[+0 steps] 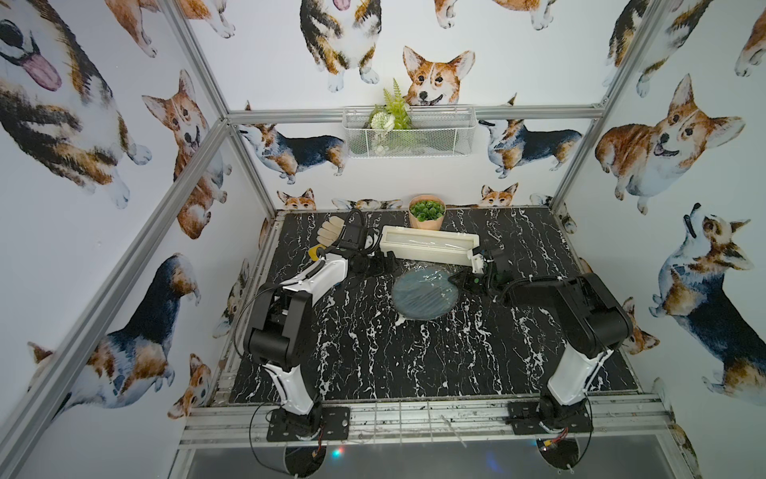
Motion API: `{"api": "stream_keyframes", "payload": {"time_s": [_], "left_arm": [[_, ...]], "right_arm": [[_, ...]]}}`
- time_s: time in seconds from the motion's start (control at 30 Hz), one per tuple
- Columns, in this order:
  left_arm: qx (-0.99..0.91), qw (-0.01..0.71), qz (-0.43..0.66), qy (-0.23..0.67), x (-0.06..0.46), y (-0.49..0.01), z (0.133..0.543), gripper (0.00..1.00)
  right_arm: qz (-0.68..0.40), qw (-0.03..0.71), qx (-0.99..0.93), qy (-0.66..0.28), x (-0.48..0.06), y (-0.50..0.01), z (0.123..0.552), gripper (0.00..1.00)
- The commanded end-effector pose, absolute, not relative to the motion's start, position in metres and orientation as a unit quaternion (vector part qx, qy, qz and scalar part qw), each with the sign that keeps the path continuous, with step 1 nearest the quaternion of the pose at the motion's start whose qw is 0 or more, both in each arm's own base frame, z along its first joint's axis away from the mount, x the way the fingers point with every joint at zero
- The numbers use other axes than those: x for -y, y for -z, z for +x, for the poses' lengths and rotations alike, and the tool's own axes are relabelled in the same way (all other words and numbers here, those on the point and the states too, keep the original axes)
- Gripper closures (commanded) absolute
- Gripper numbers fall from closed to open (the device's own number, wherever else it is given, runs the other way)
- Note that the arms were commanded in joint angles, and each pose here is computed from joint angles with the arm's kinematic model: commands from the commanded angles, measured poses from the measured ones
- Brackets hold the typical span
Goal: Wrap the plate with plastic wrap
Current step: Place the plate at the center of the board.
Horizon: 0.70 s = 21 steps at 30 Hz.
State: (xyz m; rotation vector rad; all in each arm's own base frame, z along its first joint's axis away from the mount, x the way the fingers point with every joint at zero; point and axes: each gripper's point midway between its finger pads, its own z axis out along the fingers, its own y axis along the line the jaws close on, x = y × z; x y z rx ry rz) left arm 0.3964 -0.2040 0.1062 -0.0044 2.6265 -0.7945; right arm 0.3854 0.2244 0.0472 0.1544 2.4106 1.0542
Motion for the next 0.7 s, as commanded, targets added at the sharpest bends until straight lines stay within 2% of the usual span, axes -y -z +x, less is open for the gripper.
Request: {"api": "stream_keyframes", "payload": {"time_s": [0.0,0.07,0.1,0.2,0.27,0.37,0.53,0.67], "left_arm": [[-0.934,0.213,-0.013,0.285,0.201,-0.113,0.397,0.00],[-0.932,0.217,-0.017,0.290,0.201,-0.115,0.395,0.00],[-0.931,0.217,-0.018,0.292,0.201,-0.114,0.394,0.00],[-0.930,0.215,-0.020,0.296,0.201,-0.112,0.390,0.00],[-0.931,0.214,-0.020,0.297,0.200,-0.111,0.388,0.00],[-0.933,0.217,-0.019,0.286,0.196,-0.112,0.384,0.00],[-0.927,0.303,-0.034,0.217,0.161,-0.156,0.377,0.00],[-0.919,0.357,-0.053,0.160,0.133,-0.177,0.376,0.00]], "right_arm": [[0.078,0.275,-0.882,-0.374,-0.220,-0.042,0.396,1.00],[0.077,0.275,-0.886,-0.365,-0.216,-0.038,0.392,1.00],[0.075,0.275,-0.888,-0.361,-0.215,-0.037,0.390,0.96],[0.065,0.271,-0.894,-0.350,-0.211,-0.038,0.385,0.85],[0.061,0.268,-0.899,-0.341,-0.209,-0.040,0.381,0.73],[0.056,0.266,-0.906,-0.326,-0.204,-0.048,0.376,0.62],[0.059,0.271,-0.920,-0.278,-0.183,-0.070,0.369,0.40],[0.080,0.282,-0.924,-0.247,-0.154,-0.092,0.366,0.26]]}}
